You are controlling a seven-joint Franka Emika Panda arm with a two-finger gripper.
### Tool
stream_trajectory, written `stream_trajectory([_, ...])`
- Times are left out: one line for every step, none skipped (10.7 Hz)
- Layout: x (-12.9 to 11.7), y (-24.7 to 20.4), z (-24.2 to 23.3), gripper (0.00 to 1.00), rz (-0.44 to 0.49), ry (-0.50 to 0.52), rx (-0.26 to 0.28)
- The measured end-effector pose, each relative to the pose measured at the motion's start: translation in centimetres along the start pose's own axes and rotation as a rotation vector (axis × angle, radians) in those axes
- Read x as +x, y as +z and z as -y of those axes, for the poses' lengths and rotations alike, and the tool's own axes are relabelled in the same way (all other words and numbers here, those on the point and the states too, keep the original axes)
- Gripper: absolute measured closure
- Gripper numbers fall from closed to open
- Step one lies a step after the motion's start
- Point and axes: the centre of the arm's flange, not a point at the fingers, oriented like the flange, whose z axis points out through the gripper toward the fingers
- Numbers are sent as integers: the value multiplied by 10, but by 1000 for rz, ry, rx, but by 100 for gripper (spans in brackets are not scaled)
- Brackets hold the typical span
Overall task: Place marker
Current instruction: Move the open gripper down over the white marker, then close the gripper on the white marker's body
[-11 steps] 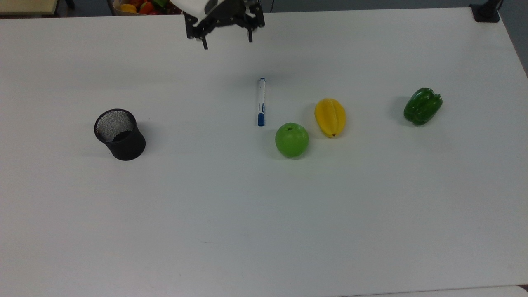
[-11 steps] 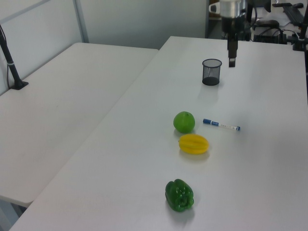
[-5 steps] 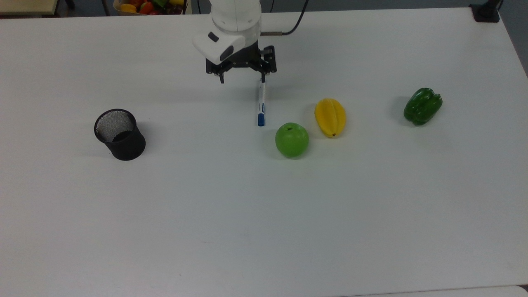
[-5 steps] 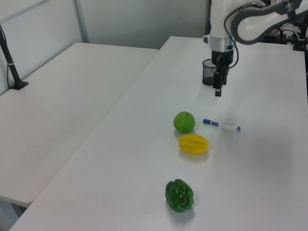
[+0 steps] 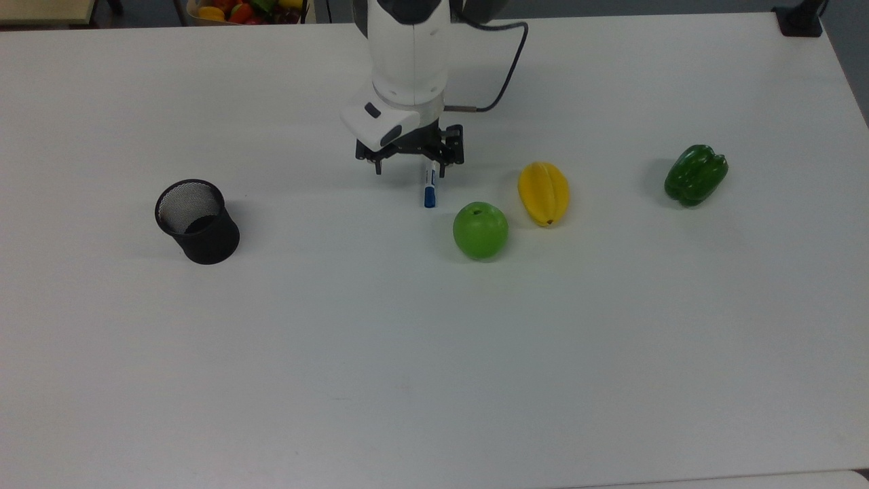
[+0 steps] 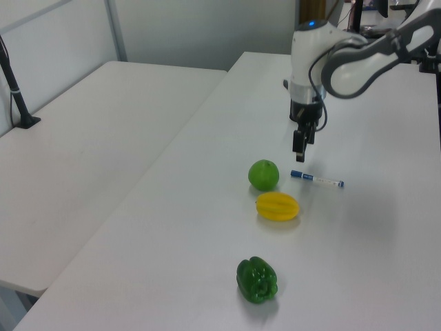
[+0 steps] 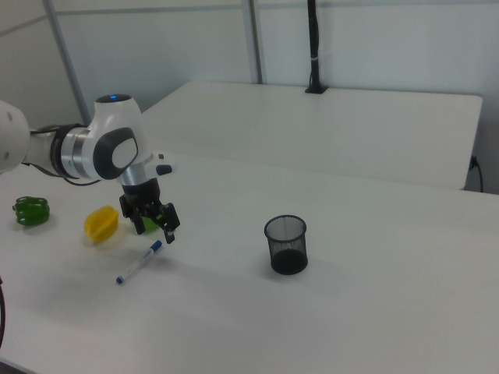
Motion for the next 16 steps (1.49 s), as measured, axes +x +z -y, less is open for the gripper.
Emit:
stream_trajectory([0, 11, 6, 0, -1, 1, -9])
stream_trajectory([1, 20, 12, 0, 1, 2, -14])
stream_trajectory([1, 28, 17, 0, 0, -2, -25])
stream_trajectory([1, 35, 21, 4, -4, -7, -40])
stream_trajectory([1, 41, 24, 6, -1, -12, -48])
stream_trajectory([1, 45, 26, 15, 4, -17, -51])
stream_trajectory([1, 47, 26, 30, 7, -18, -51])
stream_trajectory([1, 47, 26, 33, 8, -18, -51])
stream_trajectory([1, 46, 27, 44, 5, -19, -50])
stream_trajectory([1, 44, 29, 59, 1, -21, -48])
stream_trajectory([1, 43, 29, 77, 1, -22, -48])
stream_trajectory([1, 43, 29, 83, 0, -21, -48])
stream_trajectory([1, 43, 29, 83, 0, -21, -48])
stream_trajectory([1, 43, 29, 83, 0, -21, -48])
stream_trajectory([1, 43, 29, 83, 0, -21, -48])
stream_trajectory([2, 43, 28, 83, 0, -20, -48])
